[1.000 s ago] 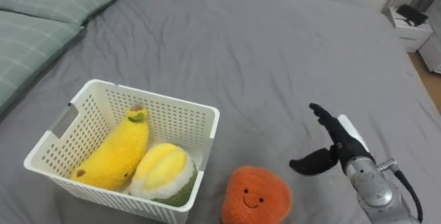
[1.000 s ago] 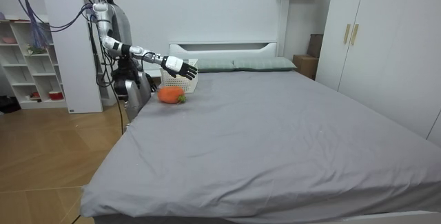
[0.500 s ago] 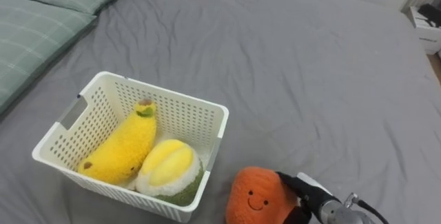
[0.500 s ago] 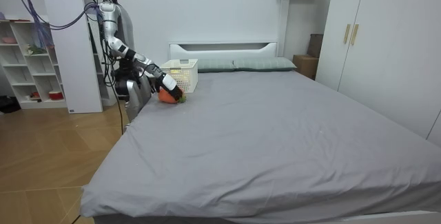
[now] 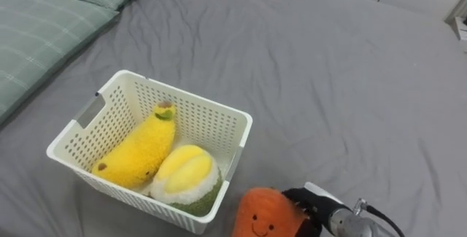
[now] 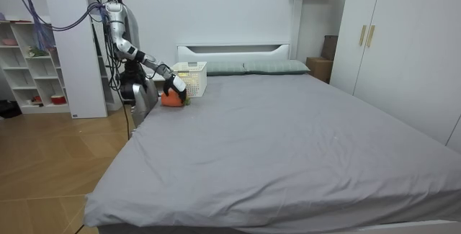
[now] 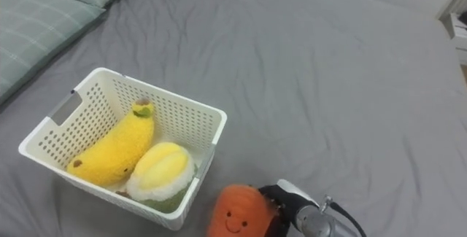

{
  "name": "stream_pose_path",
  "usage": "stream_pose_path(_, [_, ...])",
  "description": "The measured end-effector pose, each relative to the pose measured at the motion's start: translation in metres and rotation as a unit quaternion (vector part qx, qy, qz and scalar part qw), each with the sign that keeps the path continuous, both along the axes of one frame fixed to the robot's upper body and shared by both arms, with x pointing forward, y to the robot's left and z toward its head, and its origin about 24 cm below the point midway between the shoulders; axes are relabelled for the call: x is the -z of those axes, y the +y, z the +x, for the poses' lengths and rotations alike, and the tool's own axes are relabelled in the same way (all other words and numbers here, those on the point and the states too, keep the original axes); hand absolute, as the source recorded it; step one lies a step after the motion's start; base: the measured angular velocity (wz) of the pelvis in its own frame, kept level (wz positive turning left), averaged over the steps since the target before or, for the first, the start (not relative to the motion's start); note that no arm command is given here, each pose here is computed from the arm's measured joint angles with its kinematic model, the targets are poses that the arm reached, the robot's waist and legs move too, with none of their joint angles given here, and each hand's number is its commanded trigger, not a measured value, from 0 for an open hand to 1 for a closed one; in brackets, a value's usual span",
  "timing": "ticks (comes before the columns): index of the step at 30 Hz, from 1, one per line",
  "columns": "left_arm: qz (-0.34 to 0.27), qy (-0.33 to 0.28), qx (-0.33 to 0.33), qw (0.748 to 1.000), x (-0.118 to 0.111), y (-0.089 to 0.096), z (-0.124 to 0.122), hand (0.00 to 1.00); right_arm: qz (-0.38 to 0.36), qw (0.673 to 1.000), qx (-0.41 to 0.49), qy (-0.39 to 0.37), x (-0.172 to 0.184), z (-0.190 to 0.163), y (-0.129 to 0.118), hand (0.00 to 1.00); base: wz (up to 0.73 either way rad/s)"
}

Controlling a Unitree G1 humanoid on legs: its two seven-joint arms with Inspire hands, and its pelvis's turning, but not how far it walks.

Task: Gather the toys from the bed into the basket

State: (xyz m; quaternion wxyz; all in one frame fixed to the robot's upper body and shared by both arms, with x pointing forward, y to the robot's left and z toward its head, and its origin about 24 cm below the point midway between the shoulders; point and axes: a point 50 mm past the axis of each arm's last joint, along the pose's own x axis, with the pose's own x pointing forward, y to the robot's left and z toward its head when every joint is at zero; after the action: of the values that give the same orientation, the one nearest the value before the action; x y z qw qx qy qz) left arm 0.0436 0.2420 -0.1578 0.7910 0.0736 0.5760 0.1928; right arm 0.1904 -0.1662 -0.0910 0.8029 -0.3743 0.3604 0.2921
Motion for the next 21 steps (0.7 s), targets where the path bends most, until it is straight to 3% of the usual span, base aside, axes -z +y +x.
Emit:
stream_pose_path(9, [0.000, -0.002, 0.013, 1.000, 0.001, -0.008, 0.004, 0.00, 0.022, 0.999, 0.025, 0.027, 0.017, -0.009, 0.012, 1.00, 0.00])
stream_pose_path(21, [0.012, -0.016, 0.015, 1.000, -0.001, -0.006, 0.005, 0.00, 0.009, 0.997, 0.070, -0.040, 0.018, -0.007, 0.004, 1.00, 0.01])
